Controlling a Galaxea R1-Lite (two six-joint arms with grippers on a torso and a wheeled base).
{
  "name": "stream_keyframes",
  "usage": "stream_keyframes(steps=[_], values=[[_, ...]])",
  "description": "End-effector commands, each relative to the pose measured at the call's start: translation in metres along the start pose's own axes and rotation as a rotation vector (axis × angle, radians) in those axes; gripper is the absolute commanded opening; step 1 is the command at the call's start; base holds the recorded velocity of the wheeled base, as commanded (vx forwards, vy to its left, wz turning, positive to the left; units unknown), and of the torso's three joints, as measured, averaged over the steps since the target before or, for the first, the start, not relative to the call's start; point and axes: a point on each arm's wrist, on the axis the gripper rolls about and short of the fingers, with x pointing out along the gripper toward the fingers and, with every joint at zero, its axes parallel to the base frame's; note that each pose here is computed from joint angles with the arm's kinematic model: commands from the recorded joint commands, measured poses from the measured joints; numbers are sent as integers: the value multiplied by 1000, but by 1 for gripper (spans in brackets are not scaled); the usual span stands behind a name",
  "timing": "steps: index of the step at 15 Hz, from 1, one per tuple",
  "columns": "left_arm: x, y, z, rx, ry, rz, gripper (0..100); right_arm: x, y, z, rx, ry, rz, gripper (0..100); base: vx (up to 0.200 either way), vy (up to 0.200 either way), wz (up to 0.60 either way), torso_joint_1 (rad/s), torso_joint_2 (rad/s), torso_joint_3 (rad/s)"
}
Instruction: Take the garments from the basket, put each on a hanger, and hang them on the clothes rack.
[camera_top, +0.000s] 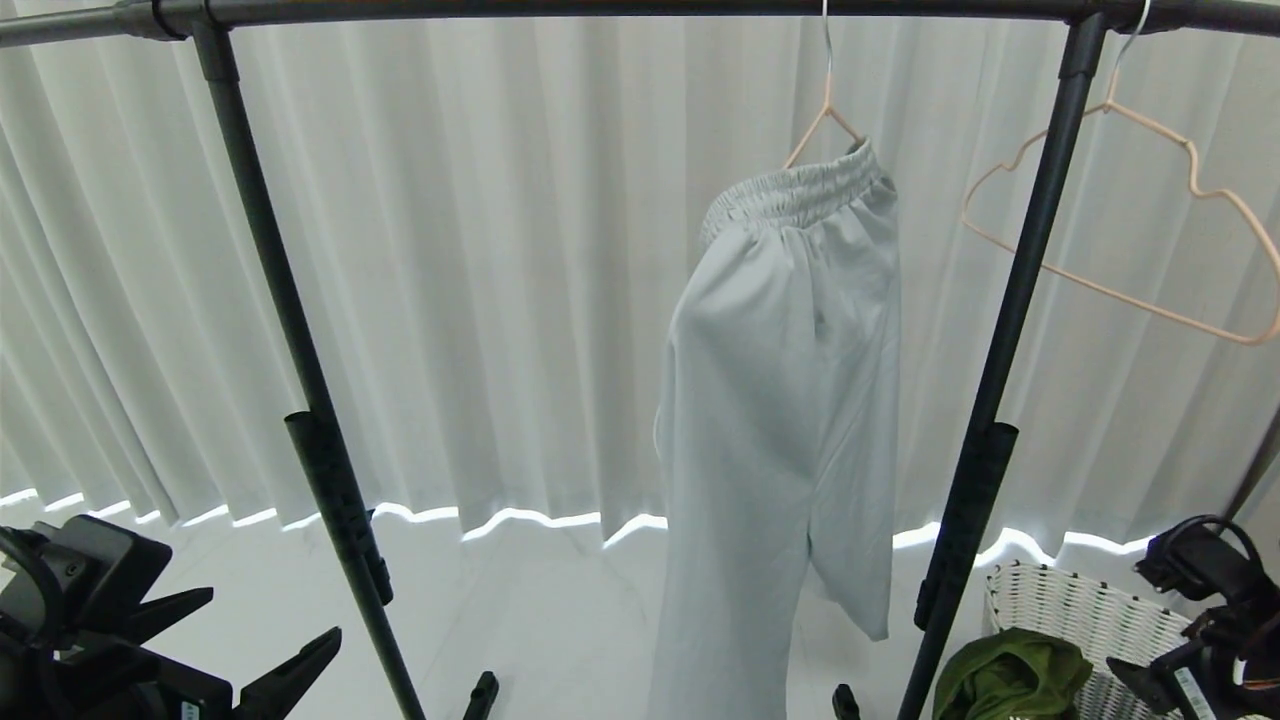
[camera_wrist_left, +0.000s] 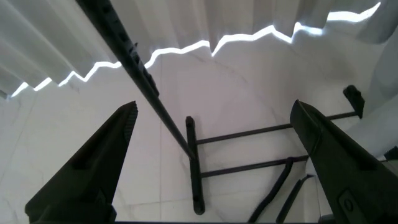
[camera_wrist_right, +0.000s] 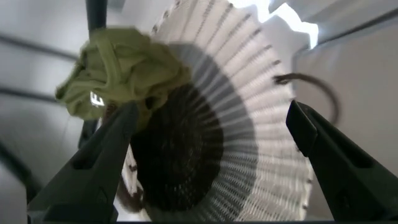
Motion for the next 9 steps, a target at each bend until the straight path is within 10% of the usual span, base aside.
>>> stream_keyframes(steps=[1, 9], values=[[1, -1, -2, 1, 12, -4, 100, 25, 14, -6, -44, 94, 86, 100, 0, 0, 0, 0, 0, 0], [1, -2, -7, 21, 25, -7, 100, 80, 35, -1, -90, 86, 161, 100, 0, 0, 0, 0, 0, 0]])
